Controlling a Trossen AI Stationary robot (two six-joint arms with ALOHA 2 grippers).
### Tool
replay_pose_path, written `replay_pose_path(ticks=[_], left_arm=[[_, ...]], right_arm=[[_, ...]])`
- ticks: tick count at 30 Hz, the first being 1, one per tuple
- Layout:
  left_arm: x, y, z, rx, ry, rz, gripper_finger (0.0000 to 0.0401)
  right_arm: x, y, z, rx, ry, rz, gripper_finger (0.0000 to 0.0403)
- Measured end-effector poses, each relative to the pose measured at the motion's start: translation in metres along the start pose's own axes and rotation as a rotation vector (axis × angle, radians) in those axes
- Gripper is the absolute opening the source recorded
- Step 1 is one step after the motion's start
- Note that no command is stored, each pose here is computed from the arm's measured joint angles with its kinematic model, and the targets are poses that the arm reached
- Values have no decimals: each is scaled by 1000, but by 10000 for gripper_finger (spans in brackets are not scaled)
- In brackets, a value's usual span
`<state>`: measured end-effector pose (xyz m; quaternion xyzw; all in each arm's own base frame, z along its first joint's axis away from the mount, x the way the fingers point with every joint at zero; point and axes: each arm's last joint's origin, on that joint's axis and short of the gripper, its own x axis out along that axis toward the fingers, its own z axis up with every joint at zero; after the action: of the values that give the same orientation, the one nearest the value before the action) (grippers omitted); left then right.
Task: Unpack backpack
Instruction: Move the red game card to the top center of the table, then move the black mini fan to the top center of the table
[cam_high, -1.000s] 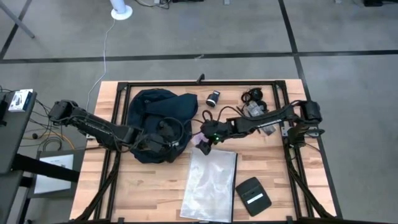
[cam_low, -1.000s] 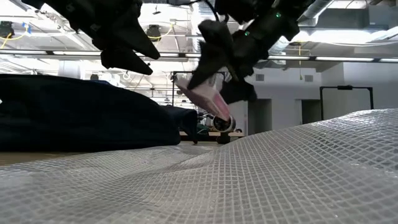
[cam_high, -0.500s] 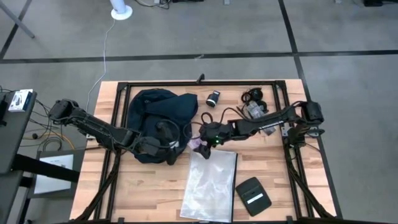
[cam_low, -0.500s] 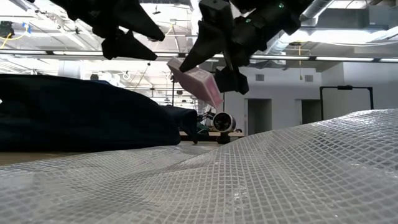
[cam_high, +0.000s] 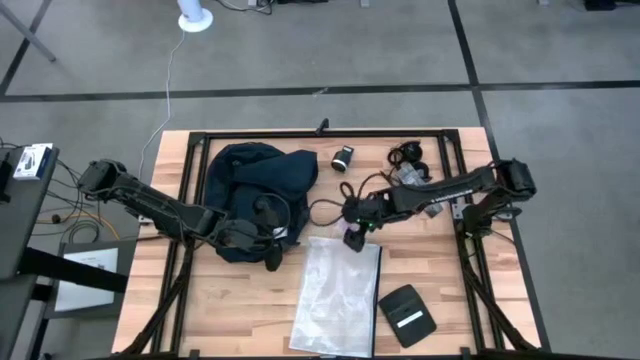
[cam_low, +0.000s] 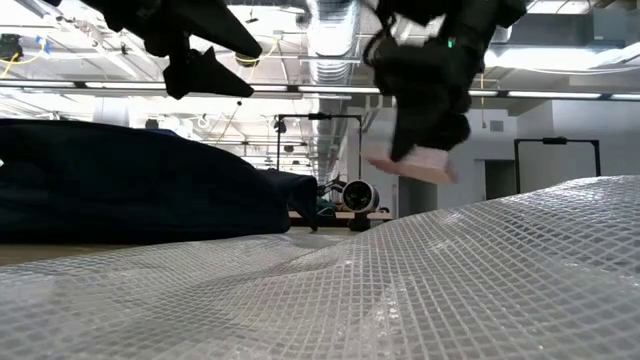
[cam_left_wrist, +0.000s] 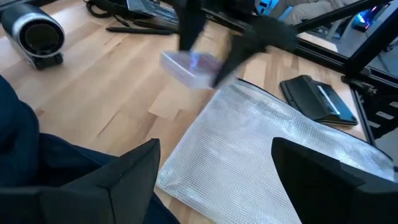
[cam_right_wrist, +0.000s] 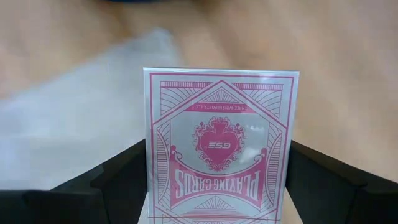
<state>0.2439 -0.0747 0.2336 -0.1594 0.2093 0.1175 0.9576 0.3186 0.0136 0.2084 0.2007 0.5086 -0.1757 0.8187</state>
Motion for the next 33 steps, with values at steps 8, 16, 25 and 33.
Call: replay_pose_path(ticks=[8,16,25,33], left_arm=[[-1,-1,-1,-80,0,7,295],[-1,0,-1,-93,-14,27,295],[0,2,1,-68,-52,86,295],[1,4,3,-76,-65,104,295]], right_arm=[[5,-59,13,185,116,-162,308],[5,-60,21,281,78,-80,308],[6,-52,22,237,-15,-163,328],[4,-58,24,242,-6,-165,395]])
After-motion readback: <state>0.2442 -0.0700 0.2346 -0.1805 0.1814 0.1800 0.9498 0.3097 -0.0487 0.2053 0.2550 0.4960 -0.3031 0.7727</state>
